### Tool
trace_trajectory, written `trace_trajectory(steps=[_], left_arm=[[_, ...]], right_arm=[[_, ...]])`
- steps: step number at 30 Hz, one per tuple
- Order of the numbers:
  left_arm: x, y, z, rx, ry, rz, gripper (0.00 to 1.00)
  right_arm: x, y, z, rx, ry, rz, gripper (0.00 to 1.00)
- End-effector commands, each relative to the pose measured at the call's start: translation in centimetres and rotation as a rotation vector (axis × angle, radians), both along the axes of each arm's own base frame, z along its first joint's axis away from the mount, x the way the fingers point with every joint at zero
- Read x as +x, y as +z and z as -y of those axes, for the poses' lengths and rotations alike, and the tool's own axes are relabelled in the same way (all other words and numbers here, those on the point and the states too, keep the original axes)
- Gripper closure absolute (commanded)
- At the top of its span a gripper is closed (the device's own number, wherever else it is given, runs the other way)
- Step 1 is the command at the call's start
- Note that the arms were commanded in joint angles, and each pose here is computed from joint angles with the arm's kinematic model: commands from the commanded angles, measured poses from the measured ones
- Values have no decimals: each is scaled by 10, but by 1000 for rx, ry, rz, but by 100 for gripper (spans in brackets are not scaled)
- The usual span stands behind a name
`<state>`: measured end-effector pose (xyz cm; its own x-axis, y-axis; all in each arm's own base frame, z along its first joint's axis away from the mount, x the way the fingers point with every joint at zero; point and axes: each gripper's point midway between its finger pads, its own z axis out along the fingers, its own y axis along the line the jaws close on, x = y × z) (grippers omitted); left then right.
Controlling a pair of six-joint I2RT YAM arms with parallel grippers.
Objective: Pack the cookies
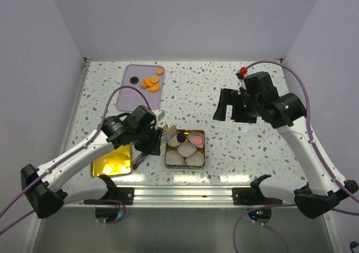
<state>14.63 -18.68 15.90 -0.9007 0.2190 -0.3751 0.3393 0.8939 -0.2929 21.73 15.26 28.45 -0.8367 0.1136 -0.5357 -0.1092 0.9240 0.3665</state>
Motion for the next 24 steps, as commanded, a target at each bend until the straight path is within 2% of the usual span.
trace_trajectory(steps=[1, 6, 9, 24], left_arm=[[0, 0, 34, -55, -16, 2, 54], [-12, -5, 58, -30, -79, -2, 54], [-16, -13, 61, 1, -88, -11, 54], [-31, -24, 81, -3, -153, -42, 53]], right_arm=[[4, 11, -3, 27, 8, 37, 4], [5, 15, -1, 3, 18, 41, 3], [5, 17, 0, 0, 17, 43, 3], [5, 7, 0, 0, -3, 28, 3]])
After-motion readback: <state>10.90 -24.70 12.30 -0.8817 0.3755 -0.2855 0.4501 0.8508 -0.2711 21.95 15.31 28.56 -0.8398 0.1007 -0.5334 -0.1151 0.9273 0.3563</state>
